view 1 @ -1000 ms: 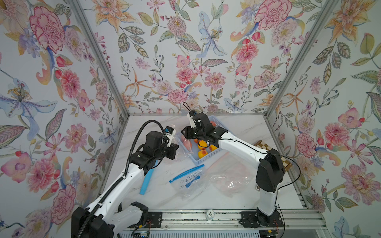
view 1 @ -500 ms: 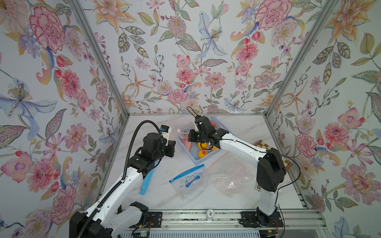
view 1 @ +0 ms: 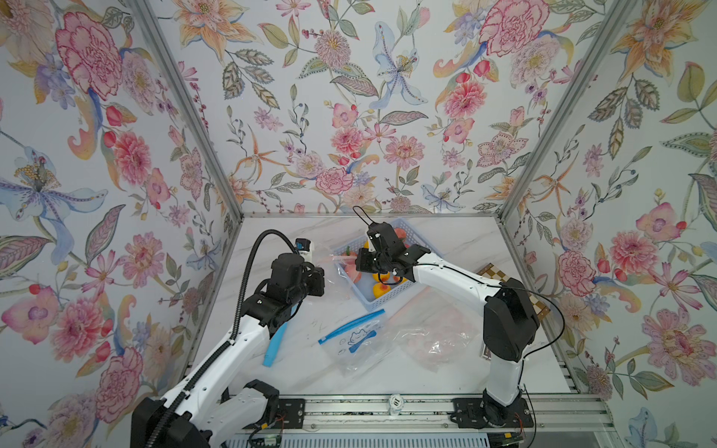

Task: Place the peach in a zip-top bag and seal the zipper
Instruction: Open the zipper of the food storage bag at the center of the board, then pick up the peach from the basket.

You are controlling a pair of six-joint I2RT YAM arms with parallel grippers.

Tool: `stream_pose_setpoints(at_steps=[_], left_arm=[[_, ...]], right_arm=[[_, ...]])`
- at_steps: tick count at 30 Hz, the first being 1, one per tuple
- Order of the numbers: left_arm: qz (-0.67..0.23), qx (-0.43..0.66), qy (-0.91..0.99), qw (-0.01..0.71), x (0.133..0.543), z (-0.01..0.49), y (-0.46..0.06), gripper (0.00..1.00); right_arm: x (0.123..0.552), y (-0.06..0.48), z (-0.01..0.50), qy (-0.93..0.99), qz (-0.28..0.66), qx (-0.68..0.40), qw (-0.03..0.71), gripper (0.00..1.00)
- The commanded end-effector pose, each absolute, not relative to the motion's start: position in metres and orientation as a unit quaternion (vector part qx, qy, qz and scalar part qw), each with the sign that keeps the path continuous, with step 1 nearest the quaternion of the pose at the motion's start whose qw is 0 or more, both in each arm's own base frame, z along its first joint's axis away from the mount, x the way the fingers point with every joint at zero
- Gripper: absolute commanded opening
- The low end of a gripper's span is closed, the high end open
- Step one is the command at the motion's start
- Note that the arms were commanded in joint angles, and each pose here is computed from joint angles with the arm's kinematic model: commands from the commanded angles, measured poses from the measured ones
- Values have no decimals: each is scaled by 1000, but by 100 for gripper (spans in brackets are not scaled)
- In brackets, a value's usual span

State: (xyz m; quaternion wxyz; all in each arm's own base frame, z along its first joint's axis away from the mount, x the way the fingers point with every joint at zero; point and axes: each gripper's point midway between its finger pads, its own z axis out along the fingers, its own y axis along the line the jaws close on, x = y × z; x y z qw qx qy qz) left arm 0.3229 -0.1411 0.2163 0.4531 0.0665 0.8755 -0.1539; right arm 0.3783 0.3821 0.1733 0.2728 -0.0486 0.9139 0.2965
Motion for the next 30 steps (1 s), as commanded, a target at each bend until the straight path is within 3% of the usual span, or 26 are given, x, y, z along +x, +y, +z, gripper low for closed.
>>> stream_pose_setpoints(at_steps=[1,8,11,15,21,30], left_arm=[[-131,52,888,437,326,213,-132,0],[-127,68,904,402,336,201,-142,0],[-133,72,905,397,340,200,-146,0],[-145,72,900,404,344,207,-151,0],[-177,78,893,406,343,214,-162,0],[-186,69,904,379,339,205,-165,0]], right_arm=[[372,377,182,913,291,-59,281,20],[362,379,213,897,304,-91,307,48],[361,371,227,892,302,-92,324,55],[367,343,230,898,274,-63,338,60],[381,303,189,930,202,-23,305,62],[397,287,135,958,135,-38,249,72]])
